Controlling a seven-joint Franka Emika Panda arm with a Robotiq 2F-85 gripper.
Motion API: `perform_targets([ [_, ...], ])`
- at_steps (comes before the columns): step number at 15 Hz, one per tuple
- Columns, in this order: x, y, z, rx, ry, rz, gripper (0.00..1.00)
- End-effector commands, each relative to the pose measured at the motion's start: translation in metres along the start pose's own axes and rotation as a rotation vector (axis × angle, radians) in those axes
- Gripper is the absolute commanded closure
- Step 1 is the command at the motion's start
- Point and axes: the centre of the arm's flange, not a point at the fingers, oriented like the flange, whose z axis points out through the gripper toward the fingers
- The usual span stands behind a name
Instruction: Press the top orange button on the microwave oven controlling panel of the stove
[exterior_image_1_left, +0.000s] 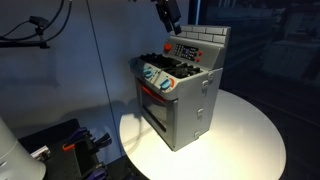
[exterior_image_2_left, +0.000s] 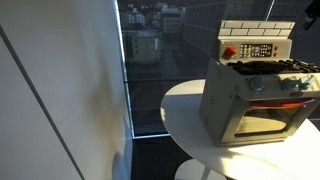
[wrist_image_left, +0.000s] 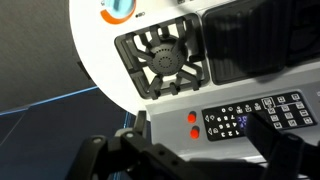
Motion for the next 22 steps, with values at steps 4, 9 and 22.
perform_targets([
  [4, 0.041, 0.005, 0.029, -0.044, -0.118, 0.069, 0.00],
  [9, 0.068, 0.008, 0.059, -0.080, -0.168, 0.123, 0.00],
  [22, 0.096, -0.003, 0.096, -0.072, -0.161, 0.154, 0.00],
])
